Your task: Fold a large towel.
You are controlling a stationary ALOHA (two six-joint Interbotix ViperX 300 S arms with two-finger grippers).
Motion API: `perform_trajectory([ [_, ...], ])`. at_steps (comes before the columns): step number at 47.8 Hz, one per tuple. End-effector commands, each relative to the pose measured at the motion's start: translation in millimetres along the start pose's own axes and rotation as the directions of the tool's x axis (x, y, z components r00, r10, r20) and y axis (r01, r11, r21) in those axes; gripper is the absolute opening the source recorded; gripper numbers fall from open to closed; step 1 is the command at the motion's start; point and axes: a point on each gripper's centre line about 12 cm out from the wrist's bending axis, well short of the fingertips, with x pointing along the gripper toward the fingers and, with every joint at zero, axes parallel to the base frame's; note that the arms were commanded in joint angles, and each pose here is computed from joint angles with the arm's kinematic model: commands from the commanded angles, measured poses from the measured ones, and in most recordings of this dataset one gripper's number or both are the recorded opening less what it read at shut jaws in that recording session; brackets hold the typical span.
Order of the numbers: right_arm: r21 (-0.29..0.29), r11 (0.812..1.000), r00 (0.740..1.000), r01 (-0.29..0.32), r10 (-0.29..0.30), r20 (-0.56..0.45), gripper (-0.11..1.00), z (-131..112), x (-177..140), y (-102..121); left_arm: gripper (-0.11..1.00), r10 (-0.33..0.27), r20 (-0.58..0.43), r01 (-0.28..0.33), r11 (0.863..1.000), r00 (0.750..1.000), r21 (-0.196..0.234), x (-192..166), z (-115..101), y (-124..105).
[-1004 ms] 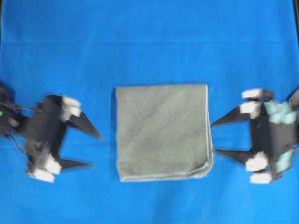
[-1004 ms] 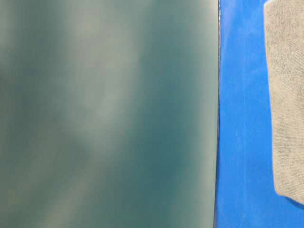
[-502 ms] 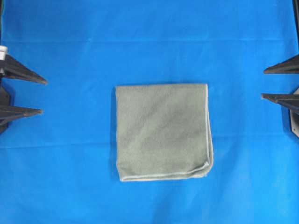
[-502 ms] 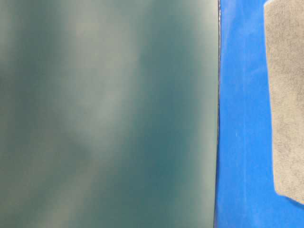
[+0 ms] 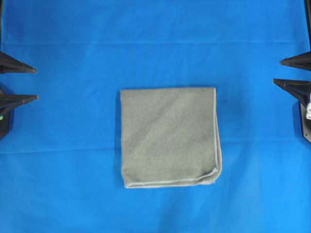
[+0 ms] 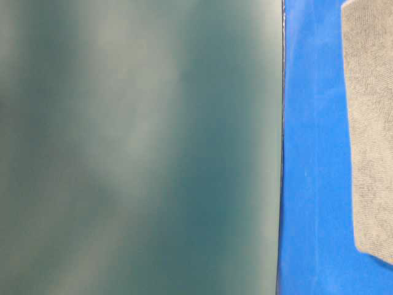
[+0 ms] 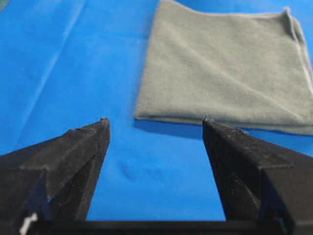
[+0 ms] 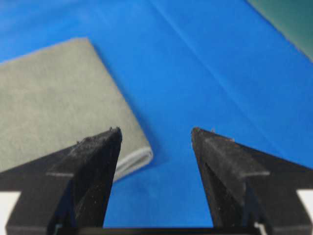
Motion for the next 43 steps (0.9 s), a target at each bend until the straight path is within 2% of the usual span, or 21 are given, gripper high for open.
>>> perform_trajectory([
  [1, -0.011, 1.000, 1.000, 0.009, -0.009, -0.007, 0.62, 0.1, 2.7, 2.1, 0.73, 0.001, 0.006, -0.001, 1.000, 1.000, -0.002, 0.2, 3.9, 0.0],
  [43, -0.011, 0.999, 0.999, 0.041, -0.042, -0.011, 0.62, -0.4, 2.8, -1.6, 0.73, 0.002, -0.023, -0.002, 1.000, 1.000, -0.011, 2.8, -2.1, 0.3],
])
